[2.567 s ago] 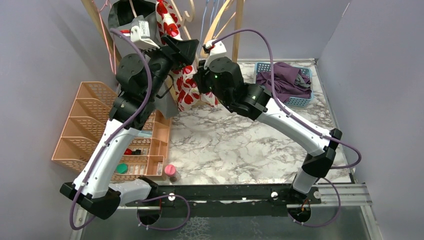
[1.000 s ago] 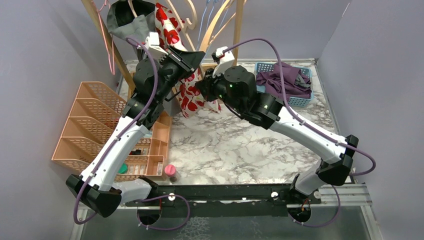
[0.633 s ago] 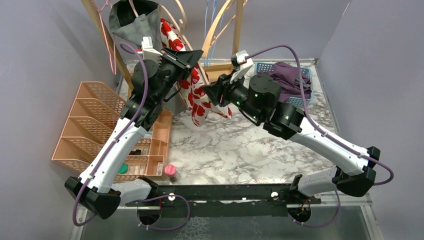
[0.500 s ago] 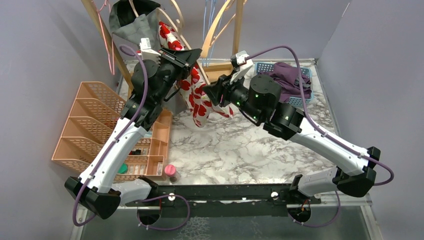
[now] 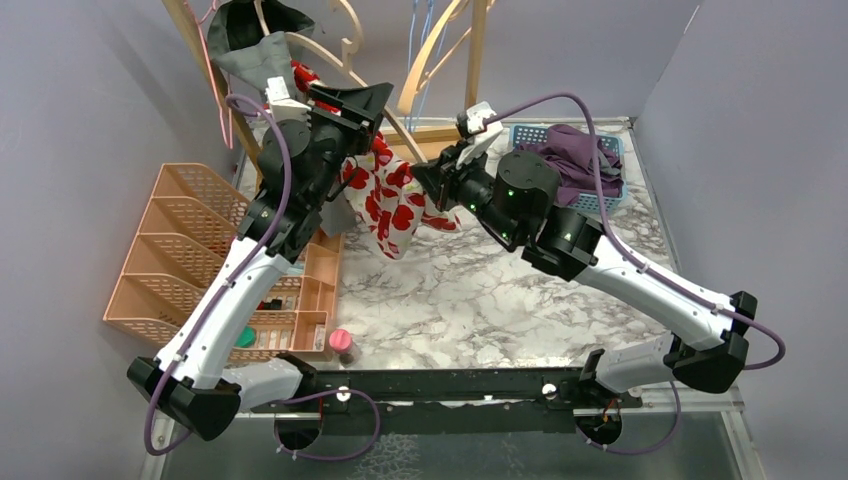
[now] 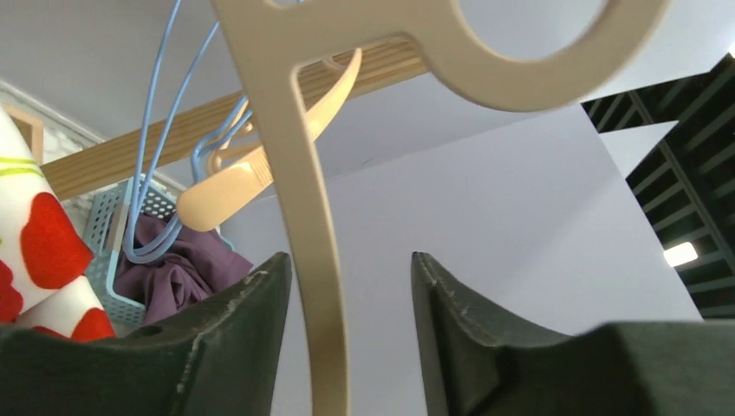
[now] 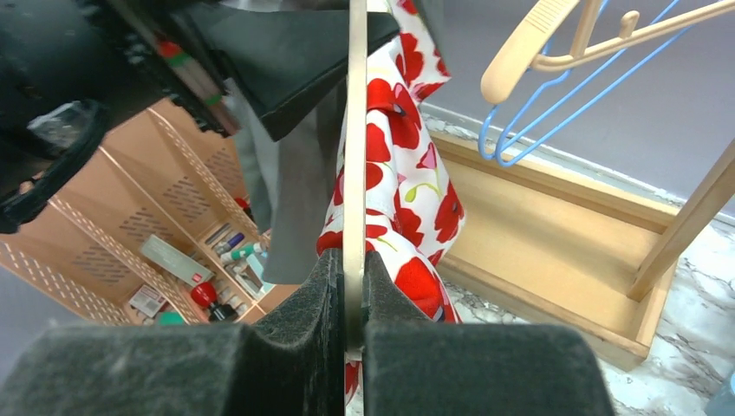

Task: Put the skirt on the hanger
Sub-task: Place the hanger at the clothesline.

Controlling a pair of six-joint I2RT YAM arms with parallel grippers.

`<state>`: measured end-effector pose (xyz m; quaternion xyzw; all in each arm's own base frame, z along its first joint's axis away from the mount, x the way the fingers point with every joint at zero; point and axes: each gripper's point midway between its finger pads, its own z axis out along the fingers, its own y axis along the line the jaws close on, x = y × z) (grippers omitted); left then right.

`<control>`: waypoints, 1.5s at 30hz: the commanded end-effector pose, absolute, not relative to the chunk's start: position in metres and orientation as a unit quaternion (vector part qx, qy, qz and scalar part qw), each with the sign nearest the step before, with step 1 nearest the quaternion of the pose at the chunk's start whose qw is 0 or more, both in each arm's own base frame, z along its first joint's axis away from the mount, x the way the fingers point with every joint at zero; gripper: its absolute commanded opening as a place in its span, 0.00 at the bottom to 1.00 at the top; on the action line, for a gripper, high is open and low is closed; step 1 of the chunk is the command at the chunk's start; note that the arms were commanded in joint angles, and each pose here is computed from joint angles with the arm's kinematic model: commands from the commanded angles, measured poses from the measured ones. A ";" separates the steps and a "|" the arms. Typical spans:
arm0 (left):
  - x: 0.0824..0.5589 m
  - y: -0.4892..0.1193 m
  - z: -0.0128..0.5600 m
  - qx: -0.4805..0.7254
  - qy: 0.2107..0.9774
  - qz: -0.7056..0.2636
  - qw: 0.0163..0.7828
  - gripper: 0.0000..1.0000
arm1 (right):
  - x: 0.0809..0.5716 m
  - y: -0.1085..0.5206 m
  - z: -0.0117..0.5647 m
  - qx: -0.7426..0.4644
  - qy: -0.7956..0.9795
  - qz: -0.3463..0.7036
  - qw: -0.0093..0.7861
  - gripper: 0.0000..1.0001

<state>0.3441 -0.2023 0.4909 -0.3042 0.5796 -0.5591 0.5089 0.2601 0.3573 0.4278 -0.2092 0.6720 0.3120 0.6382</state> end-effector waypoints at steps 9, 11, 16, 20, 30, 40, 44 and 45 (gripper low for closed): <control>0.263 -0.133 0.556 -0.099 0.552 -0.388 0.731 0.67 | 0.265 0.354 0.463 -0.074 0.685 0.322 0.649 0.01; 0.247 -0.116 0.567 -0.083 0.540 -0.350 0.761 0.67 | 0.268 0.352 0.461 -0.056 0.692 0.301 0.654 0.01; 0.216 -0.077 0.589 -0.072 0.515 -0.276 0.808 0.67 | 0.275 0.349 0.464 -0.024 0.698 0.264 0.665 0.01; 0.198 -0.054 0.599 -0.081 0.501 -0.237 0.828 0.67 | 0.277 0.344 0.471 -0.009 0.692 0.255 0.675 0.01; 0.187 -0.029 0.599 -0.103 0.492 -0.191 0.843 0.67 | 0.285 0.349 0.485 -0.002 0.682 0.240 0.691 0.01; 0.179 -0.016 0.597 -0.118 0.489 -0.176 0.846 0.67 | 0.303 0.392 0.512 -0.012 0.655 0.247 0.714 0.01; 0.173 -0.010 0.598 -0.118 0.485 -0.165 0.850 0.67 | 0.312 0.407 0.517 -0.015 0.645 0.243 0.725 0.01; 0.172 -0.009 0.598 -0.118 0.485 -0.163 0.851 0.67 | 0.314 0.410 0.520 -0.016 0.642 0.243 0.727 0.01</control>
